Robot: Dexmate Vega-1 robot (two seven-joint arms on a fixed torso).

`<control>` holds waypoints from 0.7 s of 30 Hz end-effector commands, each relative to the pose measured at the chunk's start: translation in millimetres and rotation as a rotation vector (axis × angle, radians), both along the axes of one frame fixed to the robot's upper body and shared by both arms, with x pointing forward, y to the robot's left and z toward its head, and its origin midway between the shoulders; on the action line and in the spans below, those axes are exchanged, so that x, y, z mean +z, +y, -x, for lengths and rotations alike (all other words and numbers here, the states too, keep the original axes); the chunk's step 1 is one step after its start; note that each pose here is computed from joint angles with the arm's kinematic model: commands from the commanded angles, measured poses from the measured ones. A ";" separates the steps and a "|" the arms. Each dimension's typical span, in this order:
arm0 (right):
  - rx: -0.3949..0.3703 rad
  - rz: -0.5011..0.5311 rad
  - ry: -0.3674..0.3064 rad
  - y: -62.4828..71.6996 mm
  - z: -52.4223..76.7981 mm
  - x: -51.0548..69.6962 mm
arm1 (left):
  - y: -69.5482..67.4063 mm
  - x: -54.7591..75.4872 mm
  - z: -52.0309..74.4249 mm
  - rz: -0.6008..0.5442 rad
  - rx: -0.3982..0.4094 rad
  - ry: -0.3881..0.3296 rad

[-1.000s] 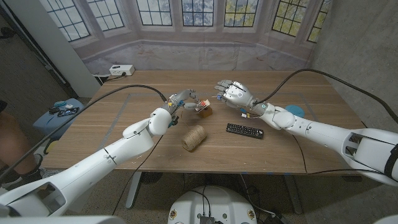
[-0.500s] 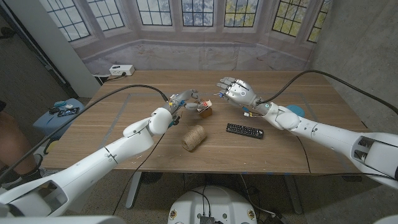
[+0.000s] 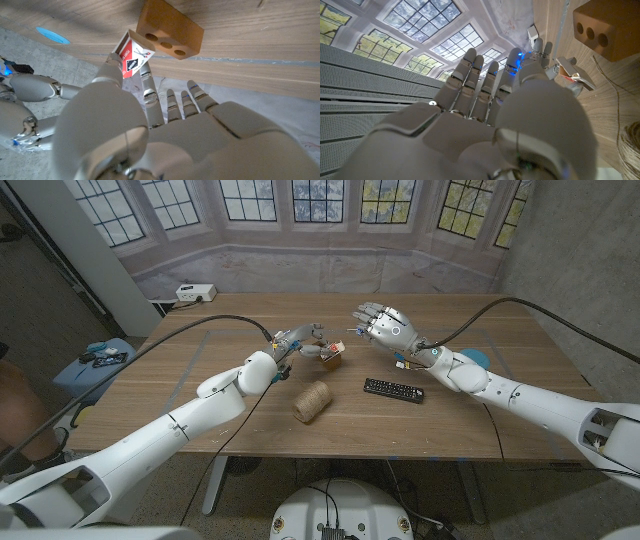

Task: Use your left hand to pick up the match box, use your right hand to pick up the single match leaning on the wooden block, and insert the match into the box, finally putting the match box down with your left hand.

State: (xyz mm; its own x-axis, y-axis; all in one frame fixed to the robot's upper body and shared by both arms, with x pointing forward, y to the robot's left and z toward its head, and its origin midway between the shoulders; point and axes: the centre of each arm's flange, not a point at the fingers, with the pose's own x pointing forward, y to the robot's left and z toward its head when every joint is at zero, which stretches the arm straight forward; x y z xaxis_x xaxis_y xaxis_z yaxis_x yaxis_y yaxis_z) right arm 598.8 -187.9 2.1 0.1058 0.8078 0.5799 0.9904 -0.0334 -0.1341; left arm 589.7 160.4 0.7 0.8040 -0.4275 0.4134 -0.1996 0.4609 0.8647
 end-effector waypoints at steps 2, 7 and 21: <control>-0.012 -0.026 -0.023 -4.3 12.5 -2.3 | -0.7 2.2 0.0 -0.029 -0.040 0.002; -0.017 -0.030 -0.040 -6.0 16.6 -3.9 | -0.5 2.4 0.5 -0.039 -0.049 0.003; -0.022 -0.033 -0.084 -8.4 28.8 -9.0 | -2.4 4.1 0.1 -0.069 -0.111 0.004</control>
